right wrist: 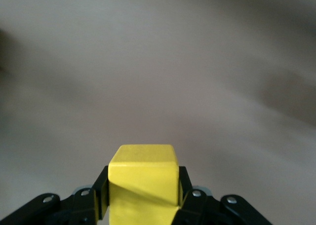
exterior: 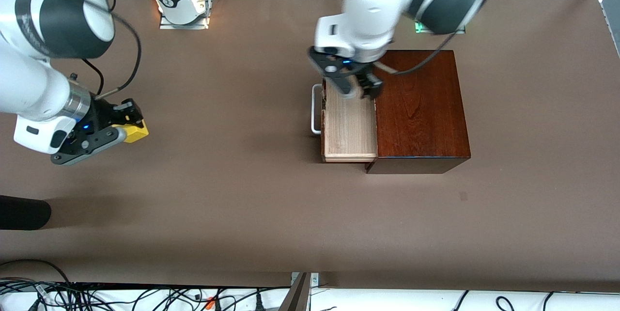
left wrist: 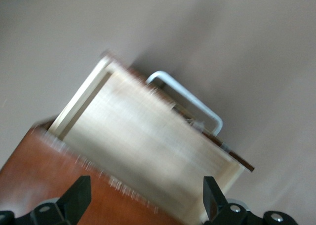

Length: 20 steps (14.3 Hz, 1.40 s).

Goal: Open drawer, take yellow block, close drawer
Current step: 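Carry the cube away with the right gripper while the left gripper reaches the drawer, then set the cube down with the right gripper while the left gripper pushes the drawer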

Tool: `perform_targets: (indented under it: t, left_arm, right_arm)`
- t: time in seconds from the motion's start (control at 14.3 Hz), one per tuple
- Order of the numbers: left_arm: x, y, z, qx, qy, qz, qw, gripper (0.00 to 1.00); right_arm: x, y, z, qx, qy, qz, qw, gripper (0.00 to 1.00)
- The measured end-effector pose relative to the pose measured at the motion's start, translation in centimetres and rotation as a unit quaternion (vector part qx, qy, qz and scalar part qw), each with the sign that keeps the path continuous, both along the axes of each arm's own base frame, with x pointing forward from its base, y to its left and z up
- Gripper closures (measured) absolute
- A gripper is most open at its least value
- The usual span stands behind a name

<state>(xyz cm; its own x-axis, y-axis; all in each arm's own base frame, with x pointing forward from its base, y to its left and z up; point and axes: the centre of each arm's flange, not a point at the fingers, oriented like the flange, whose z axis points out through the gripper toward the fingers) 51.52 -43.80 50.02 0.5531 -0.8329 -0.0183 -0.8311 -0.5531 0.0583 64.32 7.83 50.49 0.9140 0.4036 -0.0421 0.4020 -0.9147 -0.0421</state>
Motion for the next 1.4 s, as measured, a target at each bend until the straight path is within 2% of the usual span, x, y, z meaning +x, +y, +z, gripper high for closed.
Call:
perform_targets:
  t: [0.35, 0.49, 0.77, 0.91, 1.12, 1.4]
  left_arm:
    - [-0.5, -5.7, -8.3, -0.015, -0.002, -0.143, 0.990, 0.00]
    - [-1.4, -7.8, -11.6, -0.016, -0.002, -0.196, 0.980, 0.00]
    - [-3.2, -10.2, -15.0, 0.021, -0.016, -0.296, 0.955, 0.00]
    - [-3.3, -10.4, -15.3, 0.027, -0.018, -0.319, 0.947, 0.00]
    - [-3.1, -9.9, -15.6, 0.034, -0.012, -0.324, 0.945, 0.00]
    - [-3.2, -9.2, -17.7, 0.051, 0.013, -0.322, 0.945, 0.00]
  right_arm:
    - [-4.1, -3.9, -9.5, 0.019, -0.008, -0.043, 0.999, 0.44]
    - [-5.1, -3.4, -12.5, 0.018, -0.010, -0.058, 0.998, 0.44]
    - [-5.8, -1.9, -17.9, 0.010, -0.015, -0.066, 0.998, 0.44]
    - [-6.0, -0.8, -21.5, 0.004, -0.023, -0.075, 0.997, 0.44]
    - [-6.6, 0.1, -25.8, -0.006, -0.018, -0.092, 0.996, 0.44]
    - [-6.7, -0.7, -27.4, -0.012, -0.009, -0.117, 0.993, 0.44]
